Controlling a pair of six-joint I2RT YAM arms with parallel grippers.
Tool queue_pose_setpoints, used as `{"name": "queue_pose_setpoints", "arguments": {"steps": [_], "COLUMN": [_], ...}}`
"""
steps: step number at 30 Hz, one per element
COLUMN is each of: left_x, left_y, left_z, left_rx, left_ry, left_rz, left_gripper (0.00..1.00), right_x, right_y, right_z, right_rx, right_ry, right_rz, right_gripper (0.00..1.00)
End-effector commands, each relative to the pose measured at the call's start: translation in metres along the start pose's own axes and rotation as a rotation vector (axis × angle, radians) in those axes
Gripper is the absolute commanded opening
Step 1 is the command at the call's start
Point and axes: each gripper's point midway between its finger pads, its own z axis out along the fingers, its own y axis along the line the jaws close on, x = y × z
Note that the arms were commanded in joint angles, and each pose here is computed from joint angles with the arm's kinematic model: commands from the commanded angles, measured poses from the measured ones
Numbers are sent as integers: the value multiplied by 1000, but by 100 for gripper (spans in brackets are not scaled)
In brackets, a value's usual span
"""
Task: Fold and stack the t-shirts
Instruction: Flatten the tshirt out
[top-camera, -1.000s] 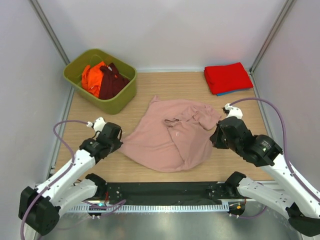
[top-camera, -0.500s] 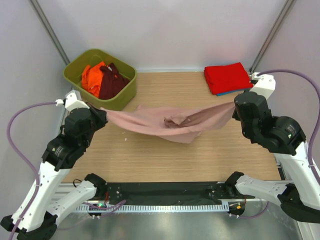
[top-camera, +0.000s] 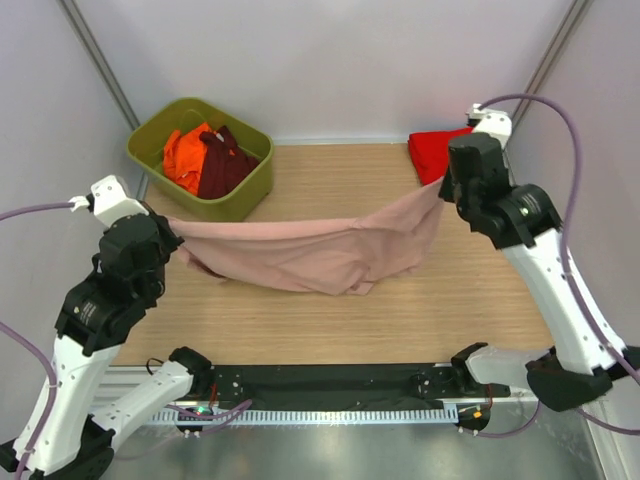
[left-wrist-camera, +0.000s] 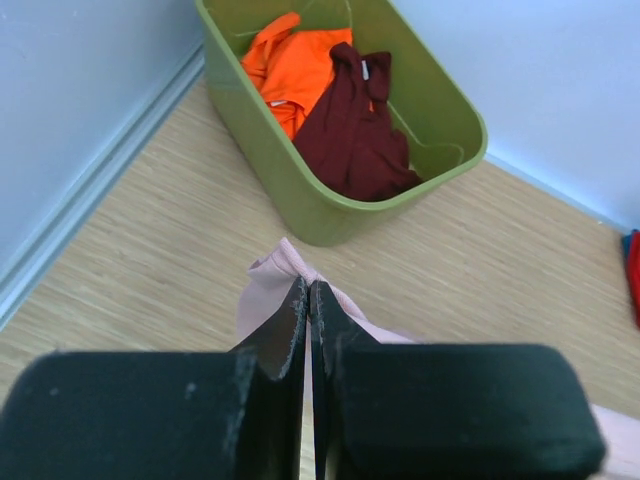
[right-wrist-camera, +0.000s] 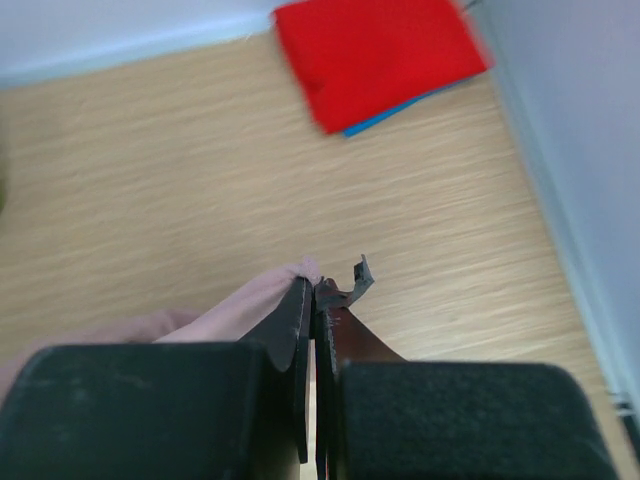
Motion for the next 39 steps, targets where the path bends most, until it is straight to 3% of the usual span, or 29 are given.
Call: {"name": "queue_pose_setpoints", "arguments": {"steps": [1,5,12,18,24,31,39], "left_x": [7,8,-40,-82,-80,-100,-146], "left_y": [6,-10,-65,-96,-93,-73,-45], "left_z": [12,26,48,47,30,-20,-88], "left_rx": [-68,-60,15,84,168,295,442], "left_ry": [5,7,-70,-118,-136,-194,-312], "left_rz": [91,128,106,72,21,-130,-285], "left_gripper": [0,0,0,0,0,0,1], "right_x": [18,8,-69,-132,-137,-163,-193], "right_y": [67,67,-4,-62,-73,-78,-106], "right_z": [21,48,72,42,17,-60,-193], "right_rx": [-292,-348,-261,-168,-147,-181,-144], "right_ry": [133,178,45,-129,-189,-363,-700], "right_rz": [105,242,384,408,392,399,421], "right_gripper": [1,1,1,1,1,1,1]}}
